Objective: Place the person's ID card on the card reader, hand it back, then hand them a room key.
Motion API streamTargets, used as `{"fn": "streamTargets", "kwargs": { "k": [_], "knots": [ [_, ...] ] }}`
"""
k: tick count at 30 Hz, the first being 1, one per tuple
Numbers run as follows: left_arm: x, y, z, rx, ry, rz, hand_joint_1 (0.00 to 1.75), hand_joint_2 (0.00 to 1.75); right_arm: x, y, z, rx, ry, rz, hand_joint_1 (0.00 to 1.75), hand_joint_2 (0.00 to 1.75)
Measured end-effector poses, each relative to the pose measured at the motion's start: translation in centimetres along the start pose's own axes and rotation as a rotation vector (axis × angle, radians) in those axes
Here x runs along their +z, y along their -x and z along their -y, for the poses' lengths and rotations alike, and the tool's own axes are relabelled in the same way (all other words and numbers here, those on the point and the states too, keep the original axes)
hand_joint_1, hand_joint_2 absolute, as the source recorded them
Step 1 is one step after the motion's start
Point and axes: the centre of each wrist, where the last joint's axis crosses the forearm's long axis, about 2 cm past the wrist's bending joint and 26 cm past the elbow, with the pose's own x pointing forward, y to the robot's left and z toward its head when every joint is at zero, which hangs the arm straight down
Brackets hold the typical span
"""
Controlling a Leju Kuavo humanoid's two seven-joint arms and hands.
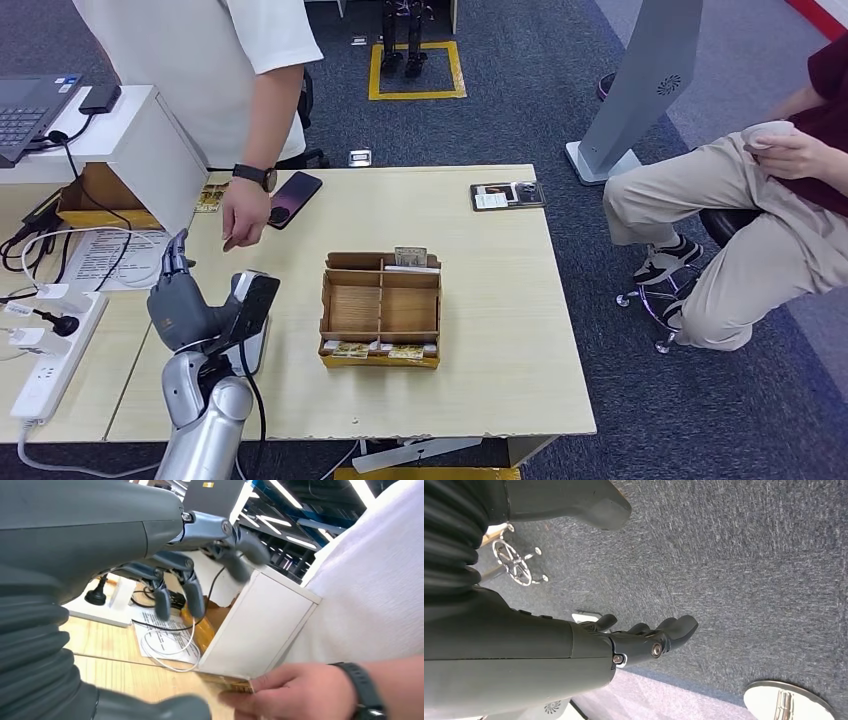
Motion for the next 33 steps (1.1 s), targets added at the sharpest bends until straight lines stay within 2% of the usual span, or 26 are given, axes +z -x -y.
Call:
{"fn": "streamTargets", "kwargs": {
  "k": [16, 23, 33],
  "knots": [
    [0.3, -0.8, -0.6, 0.059, -0.037, 0.051, 0.0, 1.75, 0.0, 0.0, 0.0, -0.016, 0.003, -0.01, 0.0, 1.75],
    [2.8, -1.1, -2.4, 0.243, -0.097, 0.093, 0.0, 1.75, 0.0, 0.2, 0.0, -0.04, 0.008, -0.018, 0.0, 1.75],
    [6.2, -1.7, -4.6, 0.247, -0.112, 0.25, 0.0, 1.75, 0.1, 0.6, 0.0, -0.062, 0.012, -0.042, 0.0, 1.75]
  ]
}}
